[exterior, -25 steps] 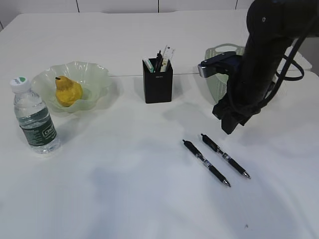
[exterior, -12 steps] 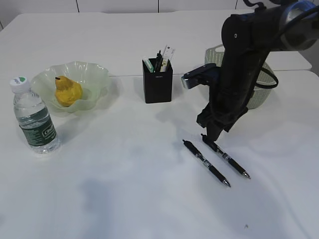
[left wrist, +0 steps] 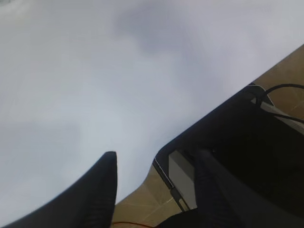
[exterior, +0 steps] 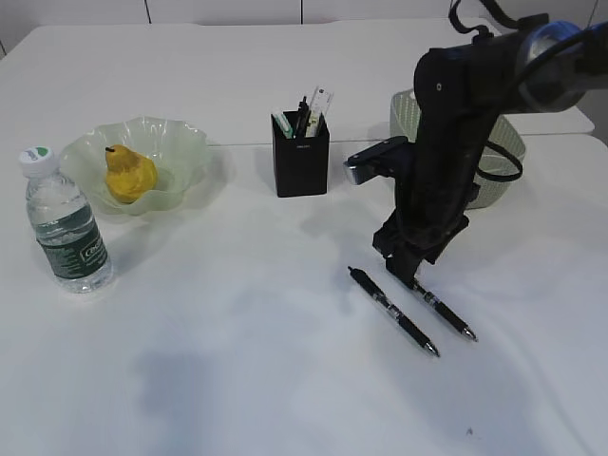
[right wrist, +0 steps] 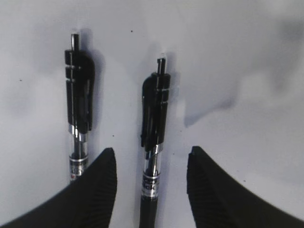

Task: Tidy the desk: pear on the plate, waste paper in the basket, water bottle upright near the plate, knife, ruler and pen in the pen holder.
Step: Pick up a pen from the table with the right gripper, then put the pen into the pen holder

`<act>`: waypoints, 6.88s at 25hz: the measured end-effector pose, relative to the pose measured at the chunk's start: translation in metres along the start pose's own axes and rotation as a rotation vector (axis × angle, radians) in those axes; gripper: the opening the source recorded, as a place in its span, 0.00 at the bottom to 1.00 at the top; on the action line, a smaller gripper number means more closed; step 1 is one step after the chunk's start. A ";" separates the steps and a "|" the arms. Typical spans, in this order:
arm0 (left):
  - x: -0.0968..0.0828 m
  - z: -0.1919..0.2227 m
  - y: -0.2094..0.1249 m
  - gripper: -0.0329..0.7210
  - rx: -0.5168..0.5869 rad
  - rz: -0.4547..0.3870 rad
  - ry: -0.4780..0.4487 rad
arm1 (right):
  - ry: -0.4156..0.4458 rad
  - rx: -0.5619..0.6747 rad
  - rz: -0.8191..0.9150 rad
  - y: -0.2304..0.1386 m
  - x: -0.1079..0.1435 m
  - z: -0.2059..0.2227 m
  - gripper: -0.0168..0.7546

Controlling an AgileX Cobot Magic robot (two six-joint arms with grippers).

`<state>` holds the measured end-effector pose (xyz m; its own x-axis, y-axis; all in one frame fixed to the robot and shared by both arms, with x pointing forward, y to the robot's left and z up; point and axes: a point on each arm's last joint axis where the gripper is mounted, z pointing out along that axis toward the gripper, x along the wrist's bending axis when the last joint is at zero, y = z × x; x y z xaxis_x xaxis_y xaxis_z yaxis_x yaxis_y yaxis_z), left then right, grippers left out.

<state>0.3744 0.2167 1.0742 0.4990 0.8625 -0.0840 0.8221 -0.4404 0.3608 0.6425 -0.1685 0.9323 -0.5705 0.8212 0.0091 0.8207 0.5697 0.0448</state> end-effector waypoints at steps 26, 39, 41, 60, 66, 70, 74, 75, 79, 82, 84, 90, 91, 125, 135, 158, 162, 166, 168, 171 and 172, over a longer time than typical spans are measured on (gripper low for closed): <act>-0.002 0.003 -0.003 0.54 0.014 -0.017 -0.020 | -0.007 0.034 0.066 0.013 -0.002 0.033 0.53; -0.002 0.003 -0.003 0.54 0.013 -0.022 -0.030 | -0.006 0.042 0.081 0.015 -0.002 0.036 0.43; -0.002 0.003 -0.003 0.54 0.013 -0.022 -0.030 | -0.004 0.043 0.082 0.015 -0.002 0.036 0.37; -0.003 0.003 -0.003 0.52 0.013 -0.022 -0.031 | 0.000 0.051 0.085 0.015 -0.001 0.035 0.18; -0.003 0.003 -0.003 0.47 0.013 -0.022 -0.031 | 0.000 0.088 0.082 0.018 -0.003 0.031 0.17; -0.003 0.003 -0.003 0.43 0.013 -0.023 -0.032 | -0.009 0.052 0.085 0.029 -0.006 0.011 0.17; -0.003 0.003 -0.003 0.40 0.015 -0.023 -0.032 | -0.025 -0.010 0.085 0.040 -0.009 -0.007 0.17; -0.003 0.003 -0.003 0.39 0.015 -0.023 -0.032 | -0.036 -0.056 0.088 0.047 -0.010 -0.019 0.17; -0.003 0.003 -0.003 0.39 0.015 -0.023 -0.033 | -0.056 -0.138 0.091 0.058 -0.013 -0.043 0.17; -0.003 0.003 -0.003 0.39 0.015 -0.024 -0.034 | -0.074 -0.211 0.092 0.066 -0.015 -0.063 0.17; -0.003 0.003 -0.003 0.38 0.015 -0.024 -0.034 | -0.073 -0.251 0.093 0.070 -0.015 -0.074 0.17; -0.003 0.003 -0.003 0.38 0.017 -0.024 -0.034 | -0.074 -0.311 0.097 0.075 -0.015 -0.092 0.17; -0.003 0.003 -0.003 0.38 0.017 -0.024 -0.034 | -0.070 -0.332 0.099 0.076 -0.015 -0.093 0.17; -0.003 0.003 -0.003 0.36 0.016 -0.024 -0.035 | -0.158 -1.119 0.159 0.141 -0.025 -0.104 0.17; -0.003 0.003 -0.001 0.36 -0.001 -0.025 -0.035 | -0.139 -1.129 0.162 0.146 -0.017 -0.089 0.17; -0.003 0.003 0.001 0.36 -0.021 -0.025 -0.034 | -0.135 -1.073 0.204 0.136 -0.017 -0.033 0.17; -0.003 0.003 0.001 0.36 -0.025 -0.025 -0.034 | -0.128 -1.044 0.208 0.133 -0.016 -0.025 0.17; -0.003 0.003 0.001 0.36 -0.029 -0.025 -0.034 | -0.127 -1.041 0.208 0.133 -0.016 -0.024 0.17; -0.003 0.003 0.001 0.36 -0.031 -0.025 -0.034 | -0.127 -1.041 0.208 0.133 -0.016 -0.024 0.17; -0.003 0.003 0.002 0.36 -0.033 -0.025 -0.034 | -0.128 -1.039 0.206 0.133 -0.016 -0.024 0.17; -0.003 0.003 0.002 0.36 -0.033 -0.025 -0.034 | -0.128 -1.039 0.206 0.133 -0.016 -0.024 0.18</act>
<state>0.3751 0.2128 1.0722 0.4876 0.8640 -0.1253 0.8255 -0.4096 0.3883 0.7601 -0.1070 0.9622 -0.3665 0.9303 0.0117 0.4370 0.1611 0.8849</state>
